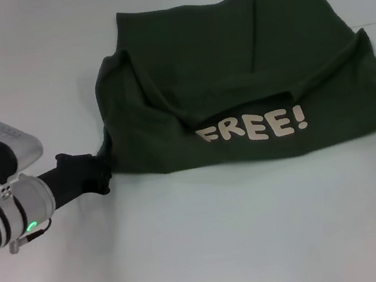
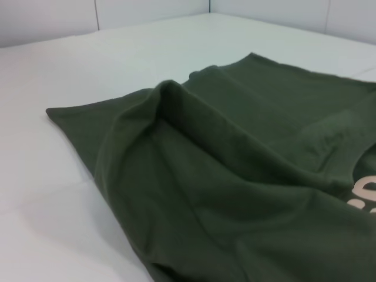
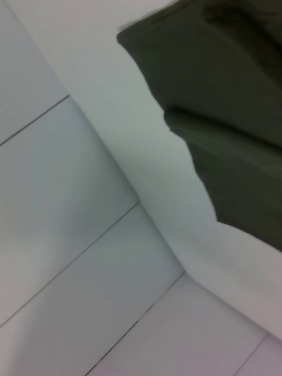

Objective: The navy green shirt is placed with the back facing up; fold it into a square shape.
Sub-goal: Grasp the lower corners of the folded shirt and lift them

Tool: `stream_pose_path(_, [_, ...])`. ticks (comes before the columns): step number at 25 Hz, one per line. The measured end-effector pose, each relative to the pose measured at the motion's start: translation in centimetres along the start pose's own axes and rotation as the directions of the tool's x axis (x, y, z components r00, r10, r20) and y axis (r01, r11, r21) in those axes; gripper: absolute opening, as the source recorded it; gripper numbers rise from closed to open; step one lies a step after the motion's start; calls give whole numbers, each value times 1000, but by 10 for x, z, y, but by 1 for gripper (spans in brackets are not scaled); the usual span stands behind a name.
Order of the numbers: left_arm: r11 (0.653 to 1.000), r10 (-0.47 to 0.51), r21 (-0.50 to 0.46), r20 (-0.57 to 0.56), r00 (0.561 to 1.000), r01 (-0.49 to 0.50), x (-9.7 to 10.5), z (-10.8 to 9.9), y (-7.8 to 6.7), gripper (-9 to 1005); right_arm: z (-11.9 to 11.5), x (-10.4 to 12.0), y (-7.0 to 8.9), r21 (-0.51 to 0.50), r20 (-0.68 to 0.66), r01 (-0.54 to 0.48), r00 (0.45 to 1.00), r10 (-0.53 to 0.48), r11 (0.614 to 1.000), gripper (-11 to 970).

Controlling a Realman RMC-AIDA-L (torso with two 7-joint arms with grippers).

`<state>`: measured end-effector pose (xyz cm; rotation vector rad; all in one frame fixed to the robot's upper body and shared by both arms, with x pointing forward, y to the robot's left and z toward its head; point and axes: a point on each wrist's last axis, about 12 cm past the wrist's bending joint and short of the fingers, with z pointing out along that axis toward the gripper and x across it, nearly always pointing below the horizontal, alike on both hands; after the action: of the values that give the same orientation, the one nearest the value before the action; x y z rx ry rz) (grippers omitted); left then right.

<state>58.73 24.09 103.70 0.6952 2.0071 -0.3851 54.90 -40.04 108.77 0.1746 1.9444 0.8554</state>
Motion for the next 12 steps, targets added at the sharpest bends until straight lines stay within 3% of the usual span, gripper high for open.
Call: stream_pose_path(12, [1000,-11,15,-28,1000,12,7,-10,2,7,-7,-5,-12,108,-152,-36,987,52,994,585])
